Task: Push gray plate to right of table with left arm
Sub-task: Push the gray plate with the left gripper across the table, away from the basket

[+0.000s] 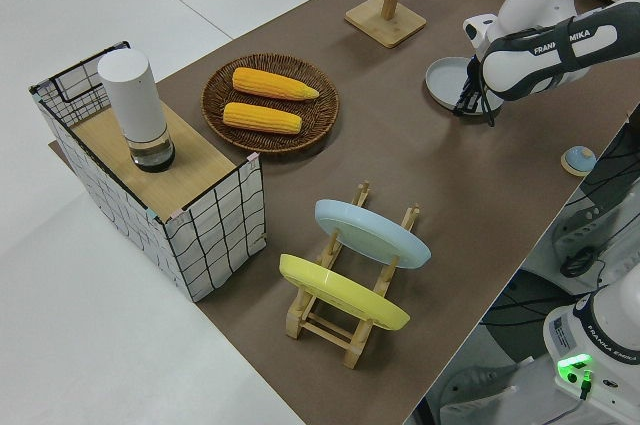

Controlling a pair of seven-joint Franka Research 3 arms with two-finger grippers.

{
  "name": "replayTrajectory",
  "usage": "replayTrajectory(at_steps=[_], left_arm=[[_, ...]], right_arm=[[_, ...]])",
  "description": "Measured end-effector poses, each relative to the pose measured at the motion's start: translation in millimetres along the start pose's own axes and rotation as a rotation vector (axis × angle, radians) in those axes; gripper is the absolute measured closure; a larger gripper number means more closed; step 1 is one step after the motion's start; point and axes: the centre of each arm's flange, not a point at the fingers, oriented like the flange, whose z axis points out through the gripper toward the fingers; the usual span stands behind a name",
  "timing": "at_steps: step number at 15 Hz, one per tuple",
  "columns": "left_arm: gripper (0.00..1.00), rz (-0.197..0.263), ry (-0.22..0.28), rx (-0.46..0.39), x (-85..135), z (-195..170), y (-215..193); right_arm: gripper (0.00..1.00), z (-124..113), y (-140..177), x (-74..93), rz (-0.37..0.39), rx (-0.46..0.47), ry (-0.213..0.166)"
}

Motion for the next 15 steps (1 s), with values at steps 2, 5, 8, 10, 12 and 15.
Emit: replayTrajectory(at_steps=[2,5,8,10,12,15], left_arm=[[0.95,-0.031,-0.009,-0.011,-12,2,19],[0.95,-0.06,0.012,-0.007,-28,5,46],[0.95,-0.093,0.033,-0.003,-46,8,73],[0.95,-0.112,0.027,-0.004,-58,9,91],[0.95,-0.127,0.012,0.001,-69,10,111],[0.95,-0.135,-0.007,0.008,-84,12,137]], right_arm=[[0.01,0,0,0.0,0.0,0.0,0.0],[0.01,0,0,0.0,0.0,0.0,0.0],[0.01,0,0,0.0,0.0,0.0,0.0],[0.01,0,0,0.0,0.0,0.0,0.0],[0.01,0,0,0.0,0.0,0.0,0.0],[0.01,0,0,0.0,0.0,0.0,0.0]])
